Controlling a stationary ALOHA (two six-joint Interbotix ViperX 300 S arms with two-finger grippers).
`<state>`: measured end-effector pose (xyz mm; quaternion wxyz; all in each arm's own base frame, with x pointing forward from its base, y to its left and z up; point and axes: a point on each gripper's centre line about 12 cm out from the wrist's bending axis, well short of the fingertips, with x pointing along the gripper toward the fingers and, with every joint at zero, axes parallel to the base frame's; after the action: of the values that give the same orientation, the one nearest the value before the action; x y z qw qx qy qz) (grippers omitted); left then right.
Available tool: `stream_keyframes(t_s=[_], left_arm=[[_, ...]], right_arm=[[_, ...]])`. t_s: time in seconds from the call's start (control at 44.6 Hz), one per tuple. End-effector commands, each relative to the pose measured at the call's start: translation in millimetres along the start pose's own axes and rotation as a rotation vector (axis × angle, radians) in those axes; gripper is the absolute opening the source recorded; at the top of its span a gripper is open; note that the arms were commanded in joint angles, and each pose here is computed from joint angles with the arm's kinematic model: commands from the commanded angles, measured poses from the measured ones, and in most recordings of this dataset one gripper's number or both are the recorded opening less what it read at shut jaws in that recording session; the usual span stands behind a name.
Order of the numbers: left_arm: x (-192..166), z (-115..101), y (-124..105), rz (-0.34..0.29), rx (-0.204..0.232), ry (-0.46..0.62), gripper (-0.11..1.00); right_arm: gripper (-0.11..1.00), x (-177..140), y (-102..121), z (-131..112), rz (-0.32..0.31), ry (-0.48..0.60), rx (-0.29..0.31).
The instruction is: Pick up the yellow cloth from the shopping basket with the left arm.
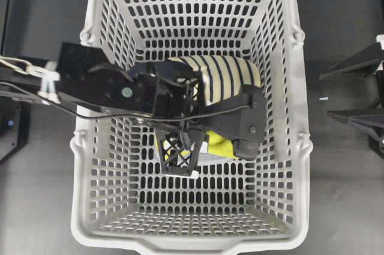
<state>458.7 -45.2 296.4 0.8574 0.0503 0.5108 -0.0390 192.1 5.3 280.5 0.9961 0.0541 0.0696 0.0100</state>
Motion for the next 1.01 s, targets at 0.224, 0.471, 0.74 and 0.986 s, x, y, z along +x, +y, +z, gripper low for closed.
stream_keyframes(t_s=[0.224,0.471,0.74,0.986], left_arm=[[-117,41,5,0.01,0.014,-0.064,0.13],[-116,38,5,0.01,0.013,-0.039,0.13],[-116,38,5,0.009,0.005,-0.038,0.13],[-116,38,5,0.009,0.005,-0.035,0.13]], right_arm=[[0.74,-1,1,6,0.003,-0.026,-0.002],[0.74,-2,1,8,0.003,-0.032,-0.002],[0.74,-2,1,7,0.003,-0.031,-0.002],[0.74,-2,1,7,0.003,-0.031,-0.002]])
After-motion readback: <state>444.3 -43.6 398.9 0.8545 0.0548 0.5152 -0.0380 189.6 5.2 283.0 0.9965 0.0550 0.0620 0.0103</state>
